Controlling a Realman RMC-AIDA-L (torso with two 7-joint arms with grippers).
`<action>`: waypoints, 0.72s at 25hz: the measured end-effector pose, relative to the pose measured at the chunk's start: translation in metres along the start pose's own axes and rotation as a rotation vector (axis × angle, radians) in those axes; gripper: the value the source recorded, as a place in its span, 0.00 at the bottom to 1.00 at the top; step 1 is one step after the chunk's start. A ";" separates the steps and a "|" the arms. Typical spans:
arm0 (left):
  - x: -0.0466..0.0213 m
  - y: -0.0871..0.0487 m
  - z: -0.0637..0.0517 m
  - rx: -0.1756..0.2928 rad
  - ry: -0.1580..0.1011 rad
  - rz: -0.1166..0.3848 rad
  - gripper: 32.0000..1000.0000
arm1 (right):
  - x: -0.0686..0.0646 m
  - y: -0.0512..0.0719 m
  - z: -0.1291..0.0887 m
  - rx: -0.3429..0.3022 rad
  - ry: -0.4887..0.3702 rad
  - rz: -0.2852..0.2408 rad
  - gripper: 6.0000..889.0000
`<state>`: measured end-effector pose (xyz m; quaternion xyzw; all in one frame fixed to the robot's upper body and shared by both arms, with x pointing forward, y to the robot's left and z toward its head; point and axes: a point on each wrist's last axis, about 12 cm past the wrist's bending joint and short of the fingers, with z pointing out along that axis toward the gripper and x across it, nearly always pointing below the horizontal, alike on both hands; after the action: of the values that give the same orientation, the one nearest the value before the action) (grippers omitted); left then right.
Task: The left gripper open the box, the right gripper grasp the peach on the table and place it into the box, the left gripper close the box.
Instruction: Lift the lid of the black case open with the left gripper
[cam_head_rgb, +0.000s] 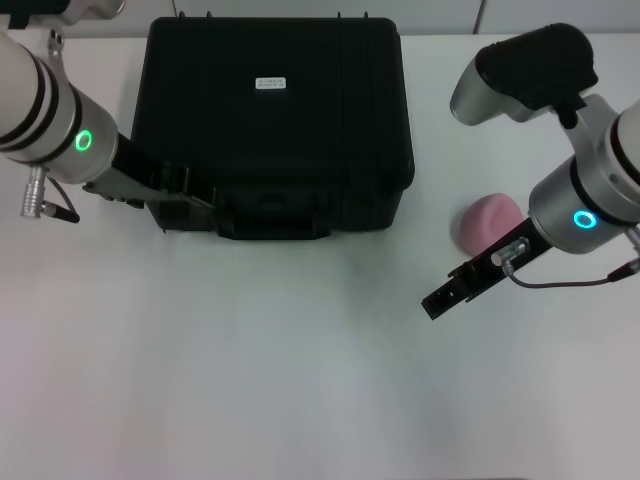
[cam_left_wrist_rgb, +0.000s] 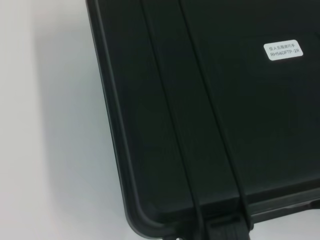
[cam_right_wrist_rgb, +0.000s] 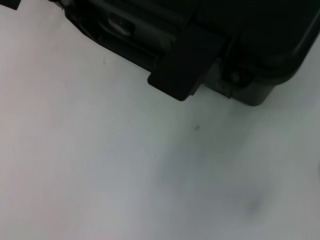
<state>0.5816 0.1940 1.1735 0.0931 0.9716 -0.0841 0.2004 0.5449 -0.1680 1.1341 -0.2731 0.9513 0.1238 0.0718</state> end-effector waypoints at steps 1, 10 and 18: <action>0.0000 0.000 0.001 0.000 0.000 0.000 0.85 | 0.000 0.000 0.000 0.000 0.000 0.000 0.96; 0.0004 0.000 0.004 -0.002 0.012 0.001 0.85 | 0.000 0.000 0.000 0.000 0.000 -0.001 0.96; 0.0007 0.000 0.005 -0.002 0.013 0.005 0.85 | 0.000 0.000 0.000 0.000 0.000 -0.001 0.96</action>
<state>0.5827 0.1930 1.1691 0.0958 0.9727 -0.0823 0.1945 0.5449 -0.1680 1.1341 -0.2734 0.9512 0.1238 0.0718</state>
